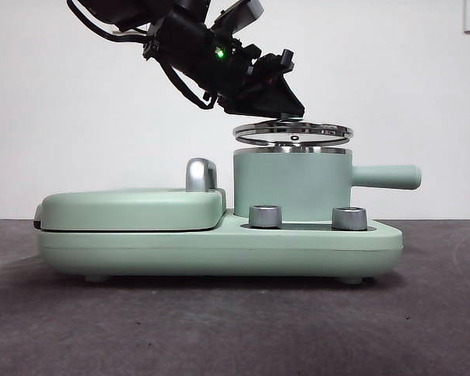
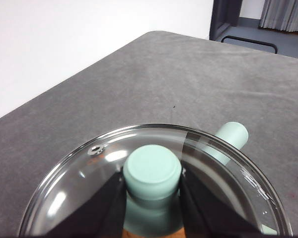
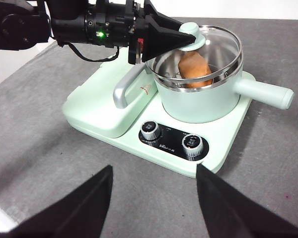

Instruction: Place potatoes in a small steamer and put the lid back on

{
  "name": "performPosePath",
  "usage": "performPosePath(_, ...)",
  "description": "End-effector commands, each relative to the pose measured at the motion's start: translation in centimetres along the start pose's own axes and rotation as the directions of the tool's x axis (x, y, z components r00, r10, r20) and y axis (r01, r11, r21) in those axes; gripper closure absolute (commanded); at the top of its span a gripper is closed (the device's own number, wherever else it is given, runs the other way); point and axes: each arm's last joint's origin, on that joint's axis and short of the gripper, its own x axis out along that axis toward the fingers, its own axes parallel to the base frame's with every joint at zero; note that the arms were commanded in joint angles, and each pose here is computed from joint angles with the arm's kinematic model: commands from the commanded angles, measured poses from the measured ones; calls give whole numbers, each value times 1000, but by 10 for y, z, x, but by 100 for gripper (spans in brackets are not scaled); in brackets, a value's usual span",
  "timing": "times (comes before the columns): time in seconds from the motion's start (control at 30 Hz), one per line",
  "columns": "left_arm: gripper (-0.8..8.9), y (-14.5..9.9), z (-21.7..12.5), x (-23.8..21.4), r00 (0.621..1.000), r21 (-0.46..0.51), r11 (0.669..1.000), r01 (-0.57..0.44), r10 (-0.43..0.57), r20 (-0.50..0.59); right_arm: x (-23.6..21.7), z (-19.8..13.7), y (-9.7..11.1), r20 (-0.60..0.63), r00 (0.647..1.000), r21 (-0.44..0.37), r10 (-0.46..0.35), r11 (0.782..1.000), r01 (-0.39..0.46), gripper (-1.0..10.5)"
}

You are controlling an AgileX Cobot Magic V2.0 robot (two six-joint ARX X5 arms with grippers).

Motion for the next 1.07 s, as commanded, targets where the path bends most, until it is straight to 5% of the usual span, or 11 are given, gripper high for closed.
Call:
performPosePath(0.03, 800, 2, 16, -3, 998, 17, 1000, -1, 0, 69, -2, 3, 1, 14, 1000, 7, 2, 1000, -2, 690)
performPosePath(1.07, 800, 7, -11, 13, 999, -13, 999, 38, -38, 4, -2, 3, 0, 22, 999, 23, -45, 999, 44, 690)
